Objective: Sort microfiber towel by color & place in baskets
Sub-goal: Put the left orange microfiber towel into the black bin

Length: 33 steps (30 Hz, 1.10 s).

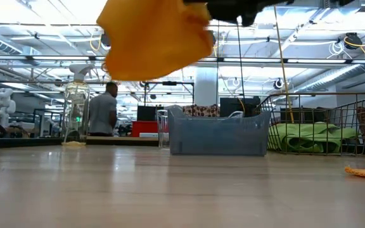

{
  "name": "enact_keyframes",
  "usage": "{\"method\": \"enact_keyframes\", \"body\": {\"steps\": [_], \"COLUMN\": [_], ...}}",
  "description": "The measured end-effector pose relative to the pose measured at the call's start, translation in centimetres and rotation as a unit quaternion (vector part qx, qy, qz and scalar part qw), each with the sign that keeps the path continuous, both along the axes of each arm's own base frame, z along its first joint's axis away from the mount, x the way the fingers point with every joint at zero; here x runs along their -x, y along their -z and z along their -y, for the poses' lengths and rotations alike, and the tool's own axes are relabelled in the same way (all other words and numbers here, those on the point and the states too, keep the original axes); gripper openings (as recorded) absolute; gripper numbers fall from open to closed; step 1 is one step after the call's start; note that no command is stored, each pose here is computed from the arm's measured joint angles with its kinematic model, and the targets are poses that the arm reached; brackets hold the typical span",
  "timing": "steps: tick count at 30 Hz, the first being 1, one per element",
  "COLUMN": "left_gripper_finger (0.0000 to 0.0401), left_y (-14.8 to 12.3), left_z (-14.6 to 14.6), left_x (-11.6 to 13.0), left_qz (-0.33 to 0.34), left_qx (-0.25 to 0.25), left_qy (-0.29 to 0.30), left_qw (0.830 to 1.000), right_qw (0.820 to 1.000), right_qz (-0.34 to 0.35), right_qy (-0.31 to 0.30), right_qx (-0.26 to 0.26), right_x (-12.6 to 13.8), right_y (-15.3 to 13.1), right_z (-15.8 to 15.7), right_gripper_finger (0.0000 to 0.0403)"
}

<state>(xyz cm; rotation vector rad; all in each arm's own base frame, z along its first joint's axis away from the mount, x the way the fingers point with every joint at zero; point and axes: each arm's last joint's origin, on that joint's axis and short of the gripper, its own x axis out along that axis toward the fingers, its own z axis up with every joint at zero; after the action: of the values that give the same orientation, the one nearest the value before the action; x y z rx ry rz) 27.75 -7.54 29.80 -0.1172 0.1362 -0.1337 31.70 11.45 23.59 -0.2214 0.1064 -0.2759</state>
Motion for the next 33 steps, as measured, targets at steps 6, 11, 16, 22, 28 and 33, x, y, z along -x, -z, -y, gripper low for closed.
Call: {"method": "enact_keyframes", "body": {"steps": [6, 11, 16, 22, 28, 33], "left_gripper_finger": [0.0016, 0.0016, 0.0016, 0.0033, 0.0155, 0.0268], "left_y": [0.8, 0.8, 0.8, 1.0, 0.7, 0.0], "left_z": [0.3, 0.4, 0.4, 0.3, -0.1, -0.8], "left_x": [-0.7, -0.7, -0.7, -0.5, 0.7, 2.5], "left_qz": [-0.002, 0.003, 0.008, -0.008, -0.046, -0.085], "left_qx": [-0.022, -0.044, -0.072, -0.085, -0.069, -0.047], "left_qy": [0.044, 0.049, 0.054, 0.056, 0.047, 0.008], "left_qw": [0.999, 0.998, 0.996, 0.995, 0.995, 0.995], "right_qw": [1.000, 0.999, 0.996, 0.994, 0.993, 0.996], "right_qz": [0.011, 0.015, 0.020, 0.022, 0.027, 0.002], "right_qy": [-0.006, -0.027, -0.074, -0.100, -0.104, -0.080], "right_qx": [-0.022, -0.029, -0.043, -0.048, -0.050, -0.042], "right_x": [-1.2, -1.5, -1.7, -1.8, -1.2, 0.4], "right_y": [1.1, 1.2, 1.1, 1.0, -0.1, -1.9], "right_z": [1.0, 1.4, 1.6, 1.7, 1.7, 2.0], "right_gripper_finger": [0.0334, 0.0247, 0.0117, 0.0016, 0.0009, 0.0005]}}
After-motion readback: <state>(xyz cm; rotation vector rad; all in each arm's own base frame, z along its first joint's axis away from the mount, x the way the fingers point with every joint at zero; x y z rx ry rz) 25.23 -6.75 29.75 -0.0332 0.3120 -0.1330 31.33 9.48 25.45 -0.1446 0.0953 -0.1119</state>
